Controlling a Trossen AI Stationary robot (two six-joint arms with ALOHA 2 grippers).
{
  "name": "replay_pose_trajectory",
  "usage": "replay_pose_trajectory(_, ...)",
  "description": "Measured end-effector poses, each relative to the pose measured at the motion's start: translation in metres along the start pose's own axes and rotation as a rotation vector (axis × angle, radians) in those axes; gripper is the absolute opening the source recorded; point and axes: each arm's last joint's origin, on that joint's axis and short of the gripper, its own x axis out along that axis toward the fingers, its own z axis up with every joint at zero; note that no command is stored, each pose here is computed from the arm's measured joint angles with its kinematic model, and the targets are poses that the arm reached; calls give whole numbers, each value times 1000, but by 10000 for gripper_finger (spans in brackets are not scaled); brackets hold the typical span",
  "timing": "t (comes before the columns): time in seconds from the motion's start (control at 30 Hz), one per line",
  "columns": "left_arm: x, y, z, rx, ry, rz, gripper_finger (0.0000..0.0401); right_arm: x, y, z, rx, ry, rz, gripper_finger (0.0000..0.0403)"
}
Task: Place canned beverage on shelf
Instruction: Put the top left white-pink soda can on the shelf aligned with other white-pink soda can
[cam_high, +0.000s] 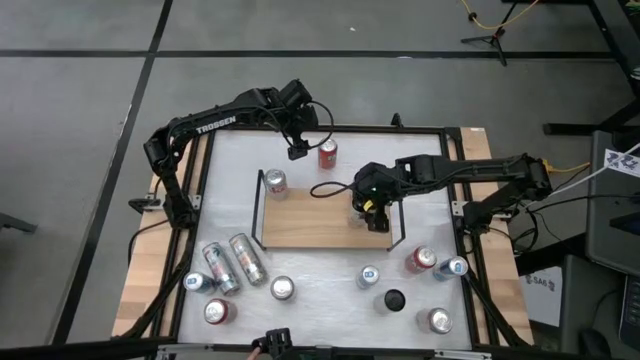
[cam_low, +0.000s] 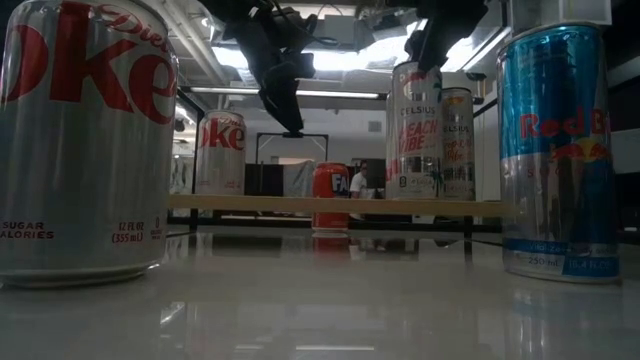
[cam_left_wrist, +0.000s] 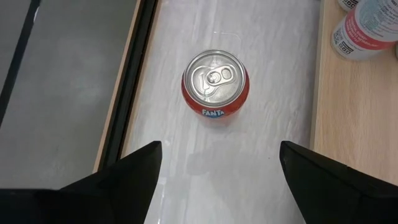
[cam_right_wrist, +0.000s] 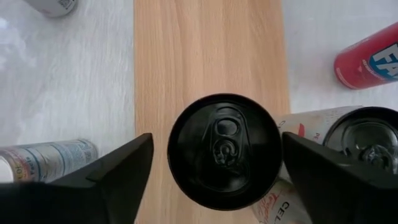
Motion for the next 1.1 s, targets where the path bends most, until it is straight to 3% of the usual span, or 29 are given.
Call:
replay_pose_trajectory(0.23,0,0,0,0,0,0,319,0,0,0,0,-1,0,377)
replay_pose_trajectory(0.8,0,0,0,0,0,0,319,0,1,4,0,-42,24,379)
replay_pose_trajectory(1.1,0,0,0,0,0,0,319,-2,1,13,0,-138,26,379)
